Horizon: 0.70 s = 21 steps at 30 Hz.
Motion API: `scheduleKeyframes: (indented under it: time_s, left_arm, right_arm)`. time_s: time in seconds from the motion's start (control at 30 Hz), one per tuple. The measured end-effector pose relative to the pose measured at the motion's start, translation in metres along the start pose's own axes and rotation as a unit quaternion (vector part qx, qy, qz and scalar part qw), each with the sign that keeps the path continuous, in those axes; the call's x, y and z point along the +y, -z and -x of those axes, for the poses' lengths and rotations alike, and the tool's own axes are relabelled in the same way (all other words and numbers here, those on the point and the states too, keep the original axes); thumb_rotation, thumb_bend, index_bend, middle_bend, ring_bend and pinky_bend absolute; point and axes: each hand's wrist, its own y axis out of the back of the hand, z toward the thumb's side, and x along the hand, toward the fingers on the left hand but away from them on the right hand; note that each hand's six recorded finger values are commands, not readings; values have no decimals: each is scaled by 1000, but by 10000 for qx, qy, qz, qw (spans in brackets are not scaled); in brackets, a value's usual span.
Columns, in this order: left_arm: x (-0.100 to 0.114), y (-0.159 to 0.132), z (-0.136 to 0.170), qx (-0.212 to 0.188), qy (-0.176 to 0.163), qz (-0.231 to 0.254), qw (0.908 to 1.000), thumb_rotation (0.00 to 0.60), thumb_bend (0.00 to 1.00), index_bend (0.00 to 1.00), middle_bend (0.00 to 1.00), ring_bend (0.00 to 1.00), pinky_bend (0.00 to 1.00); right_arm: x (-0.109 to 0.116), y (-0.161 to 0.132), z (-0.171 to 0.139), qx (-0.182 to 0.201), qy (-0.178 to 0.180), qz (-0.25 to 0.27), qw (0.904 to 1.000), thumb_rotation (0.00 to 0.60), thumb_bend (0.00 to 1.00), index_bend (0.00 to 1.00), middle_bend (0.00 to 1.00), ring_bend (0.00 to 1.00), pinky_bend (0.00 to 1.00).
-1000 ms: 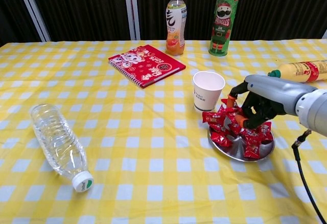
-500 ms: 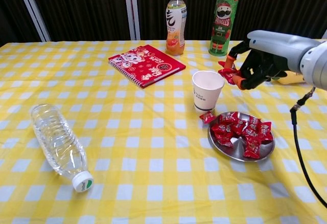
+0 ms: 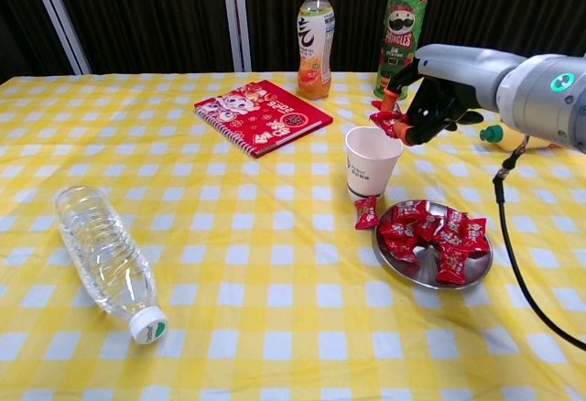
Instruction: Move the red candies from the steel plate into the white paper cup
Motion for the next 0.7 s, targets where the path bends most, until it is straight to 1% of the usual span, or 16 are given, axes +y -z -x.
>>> scheduleKeyframes:
  time_s: [0.23,0.47,0.6,0.7]
  left_arm:
    - [-1,1,-1,25,61,26,10000,600,93,0,0,0,0]
    - [-2,4,0,49,97,42,9999,600,93,0,0,0,0]
    - [-2,5,0,50,105,46,9999,600,93,0,0,0,0]
    - [-2,4,0,39,109,45,9999,600,93,0,0,0,0]
  right_arm:
    - [-16,0,18,-59,-134,-20,9999,600,566,602,805,811,921]
    - [-30,1,29,-93,-238,8,9997,600,565,599,805,811,922]
    - [-34,2,31,-95,-262,4,9996,600,542,531,805,811,921]
    - [-33,1,31,-69,-220,-12,9997,600,485,485,806,811,921]
